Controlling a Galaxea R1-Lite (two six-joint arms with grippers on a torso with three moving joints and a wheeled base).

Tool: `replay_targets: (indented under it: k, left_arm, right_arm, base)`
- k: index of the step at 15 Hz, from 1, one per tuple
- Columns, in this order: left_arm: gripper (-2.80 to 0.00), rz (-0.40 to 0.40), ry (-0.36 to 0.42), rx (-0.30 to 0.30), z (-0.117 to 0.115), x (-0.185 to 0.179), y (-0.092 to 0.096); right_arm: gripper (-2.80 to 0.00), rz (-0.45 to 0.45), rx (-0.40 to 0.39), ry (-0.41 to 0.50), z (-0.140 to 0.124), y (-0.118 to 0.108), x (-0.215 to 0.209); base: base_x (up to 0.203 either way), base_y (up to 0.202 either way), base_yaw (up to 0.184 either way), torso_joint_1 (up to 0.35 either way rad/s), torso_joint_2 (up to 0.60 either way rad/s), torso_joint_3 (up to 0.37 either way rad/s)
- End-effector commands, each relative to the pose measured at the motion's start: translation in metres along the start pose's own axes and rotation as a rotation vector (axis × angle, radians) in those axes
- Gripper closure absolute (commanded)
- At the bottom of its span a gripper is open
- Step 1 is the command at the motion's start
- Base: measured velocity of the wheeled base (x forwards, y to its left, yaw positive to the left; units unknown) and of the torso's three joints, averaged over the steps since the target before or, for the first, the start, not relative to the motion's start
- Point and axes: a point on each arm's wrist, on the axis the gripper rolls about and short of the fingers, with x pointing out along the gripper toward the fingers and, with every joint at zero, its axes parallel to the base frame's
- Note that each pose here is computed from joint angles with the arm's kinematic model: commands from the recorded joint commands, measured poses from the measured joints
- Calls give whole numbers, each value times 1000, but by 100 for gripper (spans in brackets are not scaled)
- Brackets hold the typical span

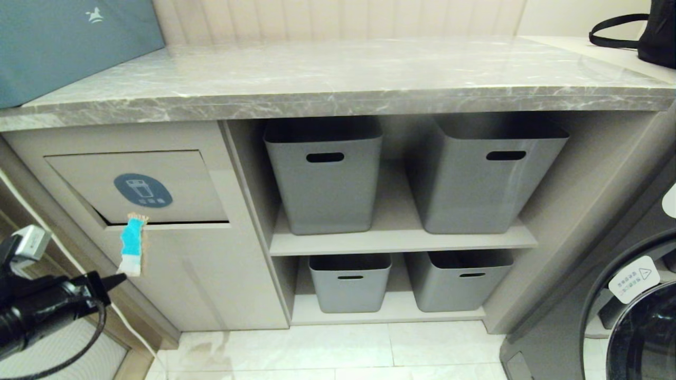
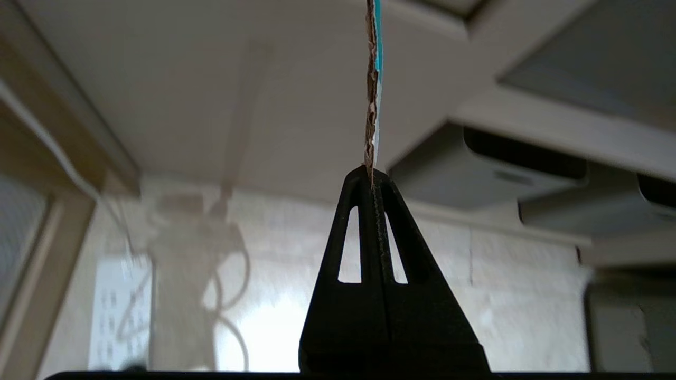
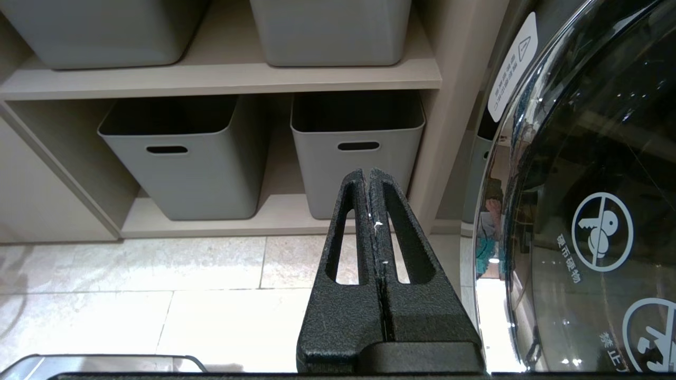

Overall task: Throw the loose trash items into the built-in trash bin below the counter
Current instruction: Put the garbage in the trash can

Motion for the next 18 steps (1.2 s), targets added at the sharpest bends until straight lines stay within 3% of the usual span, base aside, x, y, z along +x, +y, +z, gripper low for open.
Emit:
replay_targets:
  k: [1, 6, 8, 12, 18]
  left_arm:
    - [0, -5, -38, 13, -3, 39, 16]
    - [0, -73, -184, 83, 0, 114, 28]
    - [0, -101, -279, 122, 15, 140, 28]
    - [0, -125, -301, 138, 10, 185, 29]
    - [0, -130, -381, 118, 22, 226, 7]
  right_arm:
    - [0, 0, 0, 1, 0, 0, 0]
    - [0, 0, 0, 1, 0, 0, 0]
    - [0, 0, 0, 1, 0, 0, 0]
    - [0, 0, 0, 1, 0, 0, 0]
    - [0, 0, 0, 1, 0, 0, 0]
  base:
    - [0, 0, 0, 0, 0, 0]
    - [0, 0, 0, 0, 0, 0]
    - [0, 0, 0, 0, 0, 0]
    - [0, 0, 0, 0, 0, 0]
    - [0, 0, 0, 0, 0, 0]
